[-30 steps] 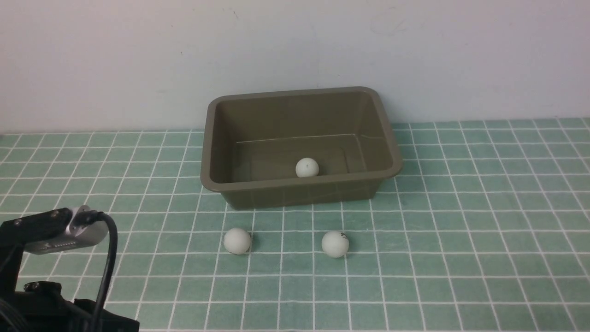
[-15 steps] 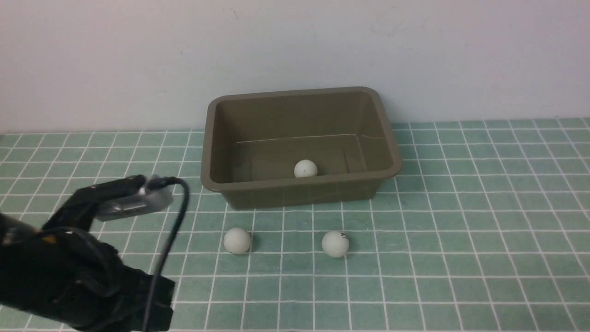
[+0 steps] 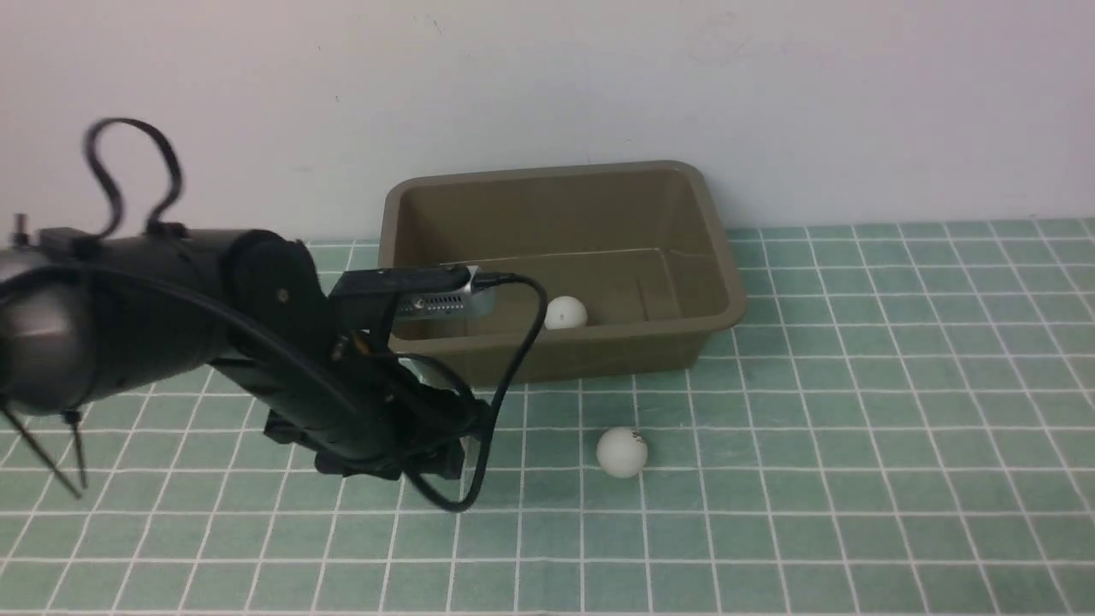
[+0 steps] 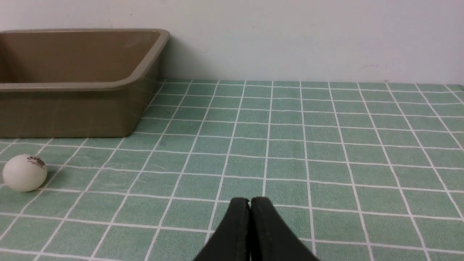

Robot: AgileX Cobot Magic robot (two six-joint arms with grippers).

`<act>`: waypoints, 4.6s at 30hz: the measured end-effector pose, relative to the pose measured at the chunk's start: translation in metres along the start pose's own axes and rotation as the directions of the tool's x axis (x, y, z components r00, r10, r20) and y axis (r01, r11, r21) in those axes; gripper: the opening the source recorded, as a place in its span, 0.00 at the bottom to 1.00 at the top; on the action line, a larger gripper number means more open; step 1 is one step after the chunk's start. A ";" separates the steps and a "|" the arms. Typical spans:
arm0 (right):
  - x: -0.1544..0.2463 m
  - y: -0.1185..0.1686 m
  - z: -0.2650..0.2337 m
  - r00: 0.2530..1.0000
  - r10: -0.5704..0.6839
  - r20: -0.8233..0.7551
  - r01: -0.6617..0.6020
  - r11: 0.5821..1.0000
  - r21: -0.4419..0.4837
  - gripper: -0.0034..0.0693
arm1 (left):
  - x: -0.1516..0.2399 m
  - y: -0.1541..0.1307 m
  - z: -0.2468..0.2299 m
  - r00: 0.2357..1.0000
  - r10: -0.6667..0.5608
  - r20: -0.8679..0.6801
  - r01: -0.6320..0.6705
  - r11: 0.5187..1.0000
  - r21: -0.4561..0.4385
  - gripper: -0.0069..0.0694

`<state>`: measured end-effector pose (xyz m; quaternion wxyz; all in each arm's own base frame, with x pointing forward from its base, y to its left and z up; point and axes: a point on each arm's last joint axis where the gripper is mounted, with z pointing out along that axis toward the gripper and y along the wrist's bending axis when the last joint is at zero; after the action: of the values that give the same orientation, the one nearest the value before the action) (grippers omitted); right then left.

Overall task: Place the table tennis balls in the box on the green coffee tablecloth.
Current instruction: 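Reach for and grasp a ping pong ball on the table beside the basket, then drop the ball into the bin, then reach for and grasp a ping pong ball on the table beside the basket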

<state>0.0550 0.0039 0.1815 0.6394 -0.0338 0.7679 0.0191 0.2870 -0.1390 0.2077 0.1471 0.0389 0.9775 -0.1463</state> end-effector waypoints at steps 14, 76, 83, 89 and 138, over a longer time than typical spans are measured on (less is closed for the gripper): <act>0.000 0.000 0.000 1.000 0.005 -0.001 -0.005 1.000 -0.001 0.02 | -0.012 0.012 0.061 0.996 -0.065 0.056 0.067 0.997 -0.039 0.39; 0.000 0.000 0.000 1.000 0.007 -0.002 -0.007 1.000 -0.002 0.02 | -0.025 0.005 0.001 0.972 -0.171 0.164 0.172 0.985 0.011 0.55; 0.000 0.000 0.000 1.000 0.007 -0.003 -0.007 1.000 -0.002 0.02 | -0.066 -0.021 -0.042 0.973 -0.100 0.207 0.090 0.994 0.055 0.55; 0.000 0.000 0.000 1.000 0.007 -0.004 -0.007 1.000 -0.002 0.02 | -0.121 -0.036 -0.013 0.978 -0.050 0.204 0.038 0.997 0.064 0.55; 0.000 0.000 0.000 1.000 0.007 -0.004 -0.007 1.000 -0.002 0.02 | -0.037 -0.119 0.091 0.982 0.189 -0.028 -0.188 0.981 0.037 0.73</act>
<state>0.0549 0.0040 0.1813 0.6380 -0.0318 0.7691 0.0218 0.3330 -0.2811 0.1678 0.1445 0.1361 0.9689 -0.1477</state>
